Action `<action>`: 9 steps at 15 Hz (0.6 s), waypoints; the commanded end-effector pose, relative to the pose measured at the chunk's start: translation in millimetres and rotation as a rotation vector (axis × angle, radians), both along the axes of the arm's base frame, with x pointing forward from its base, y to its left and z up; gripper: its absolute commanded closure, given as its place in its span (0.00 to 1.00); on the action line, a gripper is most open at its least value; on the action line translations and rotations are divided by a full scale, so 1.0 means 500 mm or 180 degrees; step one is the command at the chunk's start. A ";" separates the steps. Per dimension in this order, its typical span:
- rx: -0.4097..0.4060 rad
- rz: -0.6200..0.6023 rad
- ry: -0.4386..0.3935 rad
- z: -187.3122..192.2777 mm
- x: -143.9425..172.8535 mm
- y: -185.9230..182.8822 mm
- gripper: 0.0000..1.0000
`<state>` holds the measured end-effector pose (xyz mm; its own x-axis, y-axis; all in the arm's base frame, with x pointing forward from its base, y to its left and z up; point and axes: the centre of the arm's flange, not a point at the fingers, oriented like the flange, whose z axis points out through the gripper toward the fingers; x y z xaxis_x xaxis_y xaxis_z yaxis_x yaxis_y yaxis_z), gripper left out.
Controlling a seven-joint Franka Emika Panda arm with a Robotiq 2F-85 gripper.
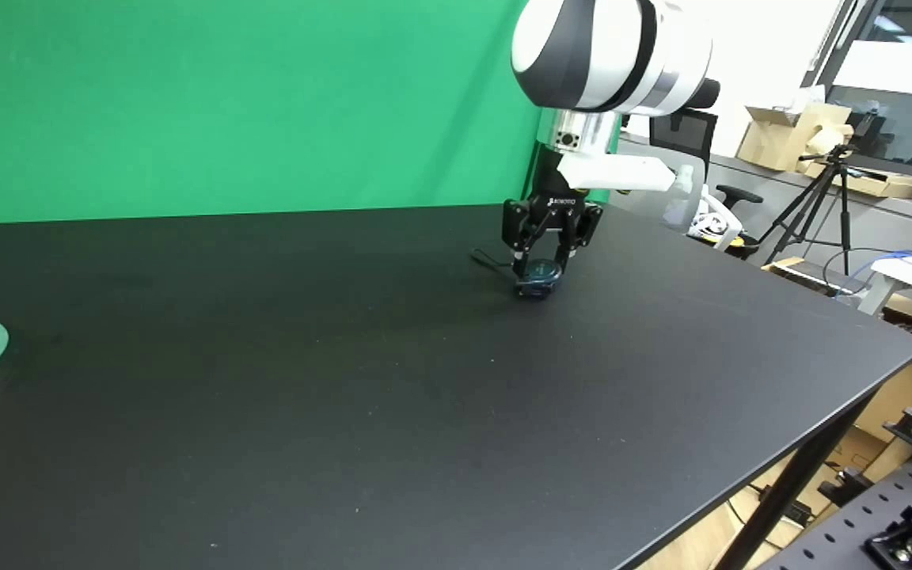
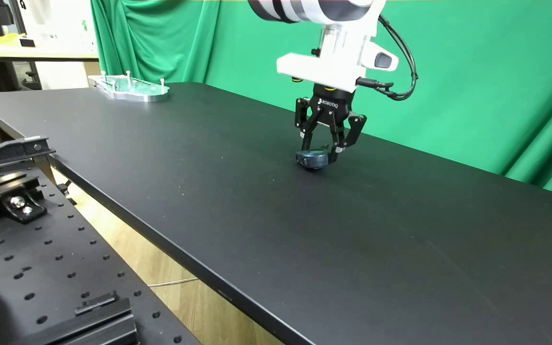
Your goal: Move the measuring tape to the left
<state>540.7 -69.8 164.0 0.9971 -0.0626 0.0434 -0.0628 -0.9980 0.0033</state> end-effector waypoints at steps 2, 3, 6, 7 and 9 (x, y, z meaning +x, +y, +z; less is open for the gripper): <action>-0.0005 -0.0067 0.0044 0.004 0.009 0.008 0.58; -0.0002 -0.0063 0.0043 0.005 0.009 0.009 0.59; 0.0022 -0.0032 0.0034 0.010 0.006 0.019 0.59; 0.0035 -0.0002 0.0030 0.014 0.004 0.028 0.59; 0.0108 0.0092 0.0050 0.027 -0.004 0.056 0.59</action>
<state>542.2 -60.7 164.3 0.9979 -0.0505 0.0396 -0.0503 -0.9987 -0.0042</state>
